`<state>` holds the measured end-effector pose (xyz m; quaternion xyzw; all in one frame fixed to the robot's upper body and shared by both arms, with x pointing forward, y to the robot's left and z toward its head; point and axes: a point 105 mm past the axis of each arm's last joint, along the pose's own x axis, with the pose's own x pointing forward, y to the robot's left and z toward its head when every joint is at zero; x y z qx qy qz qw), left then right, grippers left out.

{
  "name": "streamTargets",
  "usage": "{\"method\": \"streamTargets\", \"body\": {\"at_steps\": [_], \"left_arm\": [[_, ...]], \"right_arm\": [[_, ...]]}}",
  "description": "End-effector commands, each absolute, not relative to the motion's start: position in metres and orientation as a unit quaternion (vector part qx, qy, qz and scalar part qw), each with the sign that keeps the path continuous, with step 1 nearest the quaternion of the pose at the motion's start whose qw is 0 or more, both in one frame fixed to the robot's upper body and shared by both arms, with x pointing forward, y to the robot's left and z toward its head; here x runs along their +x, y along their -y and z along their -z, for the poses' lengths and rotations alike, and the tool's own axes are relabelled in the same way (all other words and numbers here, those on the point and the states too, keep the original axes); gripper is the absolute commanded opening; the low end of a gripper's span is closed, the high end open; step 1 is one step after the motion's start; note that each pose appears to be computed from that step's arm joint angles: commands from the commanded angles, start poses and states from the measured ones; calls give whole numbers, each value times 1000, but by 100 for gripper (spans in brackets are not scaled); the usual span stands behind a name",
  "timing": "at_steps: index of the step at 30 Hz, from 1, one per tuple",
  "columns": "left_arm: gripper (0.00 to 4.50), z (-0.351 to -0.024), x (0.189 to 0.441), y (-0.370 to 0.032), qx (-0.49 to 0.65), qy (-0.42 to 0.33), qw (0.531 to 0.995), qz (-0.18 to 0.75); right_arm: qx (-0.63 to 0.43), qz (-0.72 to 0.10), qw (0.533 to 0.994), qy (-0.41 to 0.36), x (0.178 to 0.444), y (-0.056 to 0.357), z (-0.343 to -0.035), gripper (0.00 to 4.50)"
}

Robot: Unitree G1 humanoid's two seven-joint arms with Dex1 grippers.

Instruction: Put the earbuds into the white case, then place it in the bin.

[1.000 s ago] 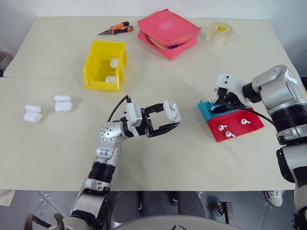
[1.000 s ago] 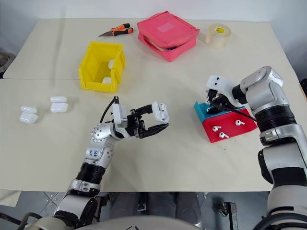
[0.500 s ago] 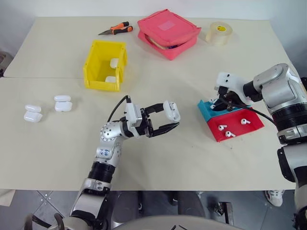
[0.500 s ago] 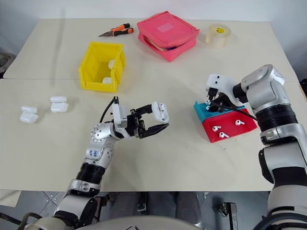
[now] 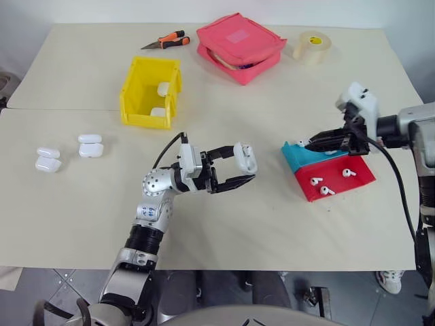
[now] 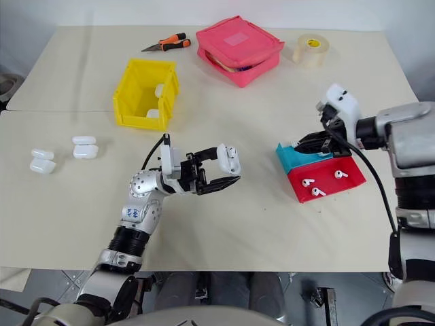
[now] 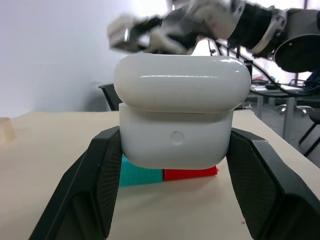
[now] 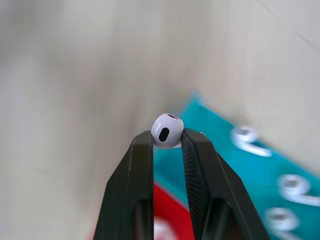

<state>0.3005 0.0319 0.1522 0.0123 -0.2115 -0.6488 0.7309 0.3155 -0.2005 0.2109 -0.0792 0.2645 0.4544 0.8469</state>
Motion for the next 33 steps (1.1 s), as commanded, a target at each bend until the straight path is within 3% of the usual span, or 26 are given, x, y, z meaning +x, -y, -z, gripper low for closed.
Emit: {"method": "streamTargets", "body": {"at_steps": [1, 11, 26, 33], "left_arm": [[276, -161, 300, -27, 16, 226, 709, 668], [276, -162, 302, -18, 21, 219, 663, 716], [276, -166, 307, -17, 34, 238, 651, 720], [276, -169, 308, -16, 34, 246, 652, 716]], "right_arm": [[-19, -492, 841, -225, 287, 181, -228, 47], [98, -539, 826, -131, 254, 141, -238, 47], [199, -537, 806, -147, 220, 113, -237, 47], [216, -520, 811, -160, 219, 106, -233, 47]]}}
